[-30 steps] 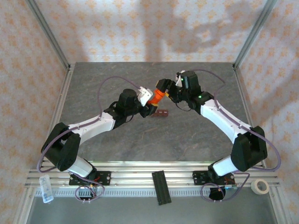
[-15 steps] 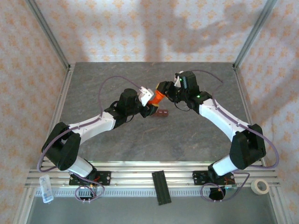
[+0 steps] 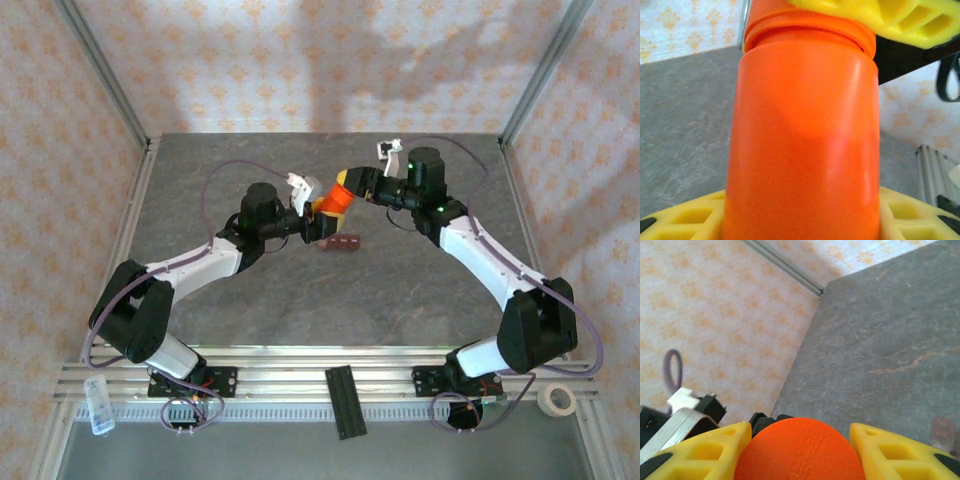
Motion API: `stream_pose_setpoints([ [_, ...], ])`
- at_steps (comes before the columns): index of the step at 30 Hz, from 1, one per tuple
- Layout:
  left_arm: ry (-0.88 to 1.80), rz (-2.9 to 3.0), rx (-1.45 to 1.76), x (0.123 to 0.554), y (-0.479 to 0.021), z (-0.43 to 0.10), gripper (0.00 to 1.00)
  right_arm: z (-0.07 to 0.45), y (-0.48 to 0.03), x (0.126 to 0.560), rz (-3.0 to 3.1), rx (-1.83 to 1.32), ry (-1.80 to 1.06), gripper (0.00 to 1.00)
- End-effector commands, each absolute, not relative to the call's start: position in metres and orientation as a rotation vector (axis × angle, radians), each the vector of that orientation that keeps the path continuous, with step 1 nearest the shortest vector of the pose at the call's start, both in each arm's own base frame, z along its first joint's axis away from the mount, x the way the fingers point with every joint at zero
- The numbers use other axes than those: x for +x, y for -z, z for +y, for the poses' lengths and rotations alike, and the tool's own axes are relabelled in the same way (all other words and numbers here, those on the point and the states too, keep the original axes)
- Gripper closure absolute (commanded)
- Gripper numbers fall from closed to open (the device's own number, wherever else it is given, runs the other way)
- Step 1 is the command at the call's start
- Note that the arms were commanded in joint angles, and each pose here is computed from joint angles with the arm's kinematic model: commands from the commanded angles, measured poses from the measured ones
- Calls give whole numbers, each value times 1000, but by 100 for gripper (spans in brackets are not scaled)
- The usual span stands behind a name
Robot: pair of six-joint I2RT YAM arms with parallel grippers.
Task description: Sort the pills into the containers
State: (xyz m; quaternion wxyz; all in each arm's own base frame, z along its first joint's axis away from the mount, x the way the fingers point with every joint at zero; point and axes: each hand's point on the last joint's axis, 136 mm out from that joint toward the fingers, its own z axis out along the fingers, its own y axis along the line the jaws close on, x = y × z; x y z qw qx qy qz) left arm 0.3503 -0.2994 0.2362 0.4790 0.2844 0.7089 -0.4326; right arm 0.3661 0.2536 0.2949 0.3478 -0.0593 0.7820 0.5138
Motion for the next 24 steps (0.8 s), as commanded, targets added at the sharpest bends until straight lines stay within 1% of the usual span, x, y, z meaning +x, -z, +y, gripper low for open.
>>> stream_pose_setpoints([
  [1,1158,1680,678,346,-249,-297,100,235,-329,377,1881,-217,-1289,66],
  [7,1205,1689,690,345,-247,-301,100,238,-334,372,1882,-276,-1314,67],
  [9,1187,1693,683,348,-246,-299,100,239,-333,370,1901,-292,-1314,65],
  [10,1170,1700,677,350,-244,-299,100,239,-332,370,1911,-290,-1313,60],
  [13,1116,1726,668,356,-241,-296,100,235,-330,372,1940,-220,-1306,26],
  [14,1093,1737,668,358,-239,-295,100,232,-330,374,1950,-183,-1291,19],
  [15,1071,1746,667,360,-237,-294,100,229,-330,375,1957,-147,-1281,15],
  [16,1040,1756,673,361,-235,-292,100,225,-329,377,1970,-98,-1270,12],
  [19,940,1775,680,365,-230,-287,100,216,-324,383,2012,52,-1251,8],
  [24,701,1793,711,371,-222,-279,100,207,-292,392,2130,326,-1229,7],
])
